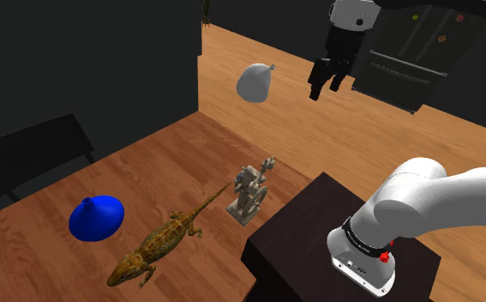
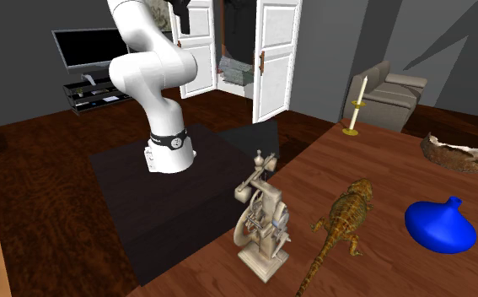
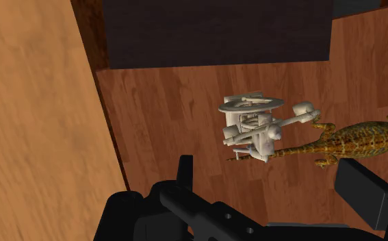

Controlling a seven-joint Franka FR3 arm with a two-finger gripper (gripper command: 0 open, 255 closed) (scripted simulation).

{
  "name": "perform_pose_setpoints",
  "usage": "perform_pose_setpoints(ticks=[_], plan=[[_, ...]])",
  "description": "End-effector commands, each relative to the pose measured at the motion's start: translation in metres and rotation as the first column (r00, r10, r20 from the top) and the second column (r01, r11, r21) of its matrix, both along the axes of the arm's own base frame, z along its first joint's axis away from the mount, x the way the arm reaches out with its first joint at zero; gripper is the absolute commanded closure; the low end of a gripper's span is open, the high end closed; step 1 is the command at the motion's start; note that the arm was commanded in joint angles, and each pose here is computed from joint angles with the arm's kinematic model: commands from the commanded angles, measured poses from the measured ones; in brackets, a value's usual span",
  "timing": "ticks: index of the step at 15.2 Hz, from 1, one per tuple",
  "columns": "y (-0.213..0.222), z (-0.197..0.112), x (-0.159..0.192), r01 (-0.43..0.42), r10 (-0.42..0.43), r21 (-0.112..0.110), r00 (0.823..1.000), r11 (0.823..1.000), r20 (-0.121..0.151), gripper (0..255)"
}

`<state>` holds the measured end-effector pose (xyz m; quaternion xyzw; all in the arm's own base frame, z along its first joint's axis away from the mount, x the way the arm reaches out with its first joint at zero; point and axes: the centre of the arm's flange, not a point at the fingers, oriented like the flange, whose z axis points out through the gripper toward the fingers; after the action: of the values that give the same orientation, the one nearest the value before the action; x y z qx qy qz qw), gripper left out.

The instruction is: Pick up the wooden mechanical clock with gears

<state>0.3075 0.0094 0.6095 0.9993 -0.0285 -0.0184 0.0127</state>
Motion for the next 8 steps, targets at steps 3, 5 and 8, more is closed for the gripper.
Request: perform_pose_setpoints(ticks=[3,5,8], plan=[[0.007,-0.024,0.009,-0.009,0.009,-0.002,1.0,1.0,-0.002,0],[0.013,-0.048,0.019,-0.017,0.017,-0.004,1.0,1.0,-0.004,0],[0.023,-0.084,0.033,-0.03,0.03,-0.007,1.0,1.0,-0.007,0]])
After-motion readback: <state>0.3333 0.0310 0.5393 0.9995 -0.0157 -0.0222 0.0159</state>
